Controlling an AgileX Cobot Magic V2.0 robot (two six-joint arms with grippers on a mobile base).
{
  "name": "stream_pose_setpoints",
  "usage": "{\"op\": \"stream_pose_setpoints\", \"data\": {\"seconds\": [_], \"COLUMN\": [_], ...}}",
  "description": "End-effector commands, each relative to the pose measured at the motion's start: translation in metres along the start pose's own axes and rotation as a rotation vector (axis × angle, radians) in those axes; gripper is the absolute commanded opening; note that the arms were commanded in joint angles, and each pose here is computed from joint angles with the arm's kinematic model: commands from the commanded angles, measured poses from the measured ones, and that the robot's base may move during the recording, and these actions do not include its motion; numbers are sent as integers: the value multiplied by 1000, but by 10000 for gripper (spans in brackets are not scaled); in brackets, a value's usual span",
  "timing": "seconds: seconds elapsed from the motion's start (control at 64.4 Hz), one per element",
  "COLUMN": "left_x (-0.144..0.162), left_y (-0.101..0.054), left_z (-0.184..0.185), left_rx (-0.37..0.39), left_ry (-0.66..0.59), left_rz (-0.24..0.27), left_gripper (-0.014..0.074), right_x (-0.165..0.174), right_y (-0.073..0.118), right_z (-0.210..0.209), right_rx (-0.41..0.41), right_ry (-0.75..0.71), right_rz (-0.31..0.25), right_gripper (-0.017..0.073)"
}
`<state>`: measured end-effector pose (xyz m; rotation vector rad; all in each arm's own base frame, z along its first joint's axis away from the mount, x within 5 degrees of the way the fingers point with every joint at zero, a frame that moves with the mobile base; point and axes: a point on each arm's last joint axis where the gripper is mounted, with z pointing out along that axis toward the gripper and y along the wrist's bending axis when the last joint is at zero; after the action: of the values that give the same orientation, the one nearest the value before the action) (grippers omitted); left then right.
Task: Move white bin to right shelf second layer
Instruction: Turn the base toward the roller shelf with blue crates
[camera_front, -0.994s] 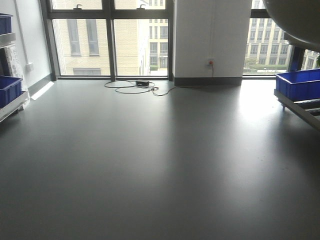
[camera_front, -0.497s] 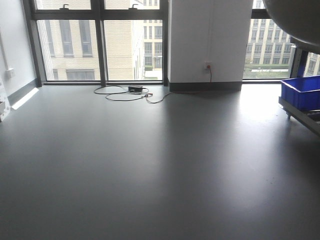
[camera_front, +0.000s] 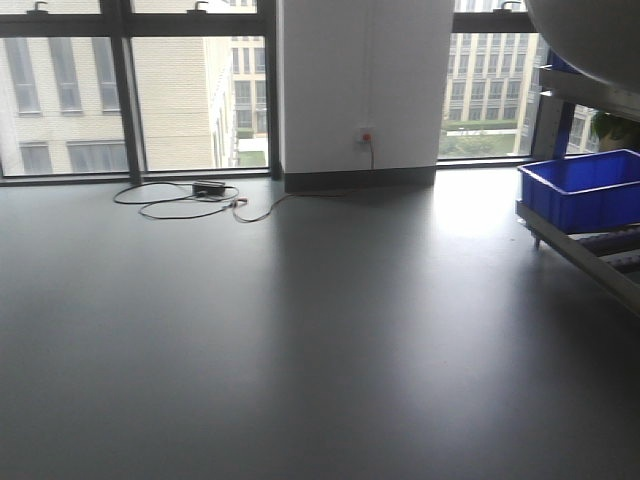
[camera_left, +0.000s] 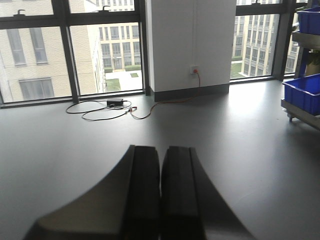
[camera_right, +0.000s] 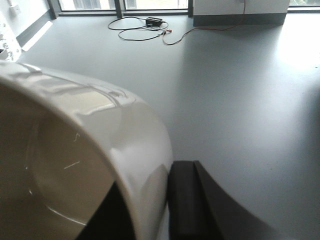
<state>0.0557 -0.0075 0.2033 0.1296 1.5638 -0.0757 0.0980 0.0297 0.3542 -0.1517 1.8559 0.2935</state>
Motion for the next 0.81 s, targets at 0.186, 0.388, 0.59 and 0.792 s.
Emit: {"op": "stream_pose_setpoints", "data": {"seconds": [0.186, 0.388, 0.59, 0.792], "left_x": [4, 4, 4, 4], "left_y": [0, 0, 0, 0], "left_z": [0, 0, 0, 0], "left_rx": [-8, -8, -8, -8], "left_ry": [-62, -62, -62, -62], "left_rz": [-9, -9, -9, -9], "left_gripper": [85, 85, 85, 85], "right_x": [-19, -19, -19, -19], "right_y": [2, 2, 2, 2], "right_z": [-5, -5, -5, -5], "right_rx": [-13, -13, -13, -13], "right_ry": [-136, -136, -136, -136], "right_rz": [-4, -4, -4, -4], "right_gripper": [49, 49, 49, 49]}}
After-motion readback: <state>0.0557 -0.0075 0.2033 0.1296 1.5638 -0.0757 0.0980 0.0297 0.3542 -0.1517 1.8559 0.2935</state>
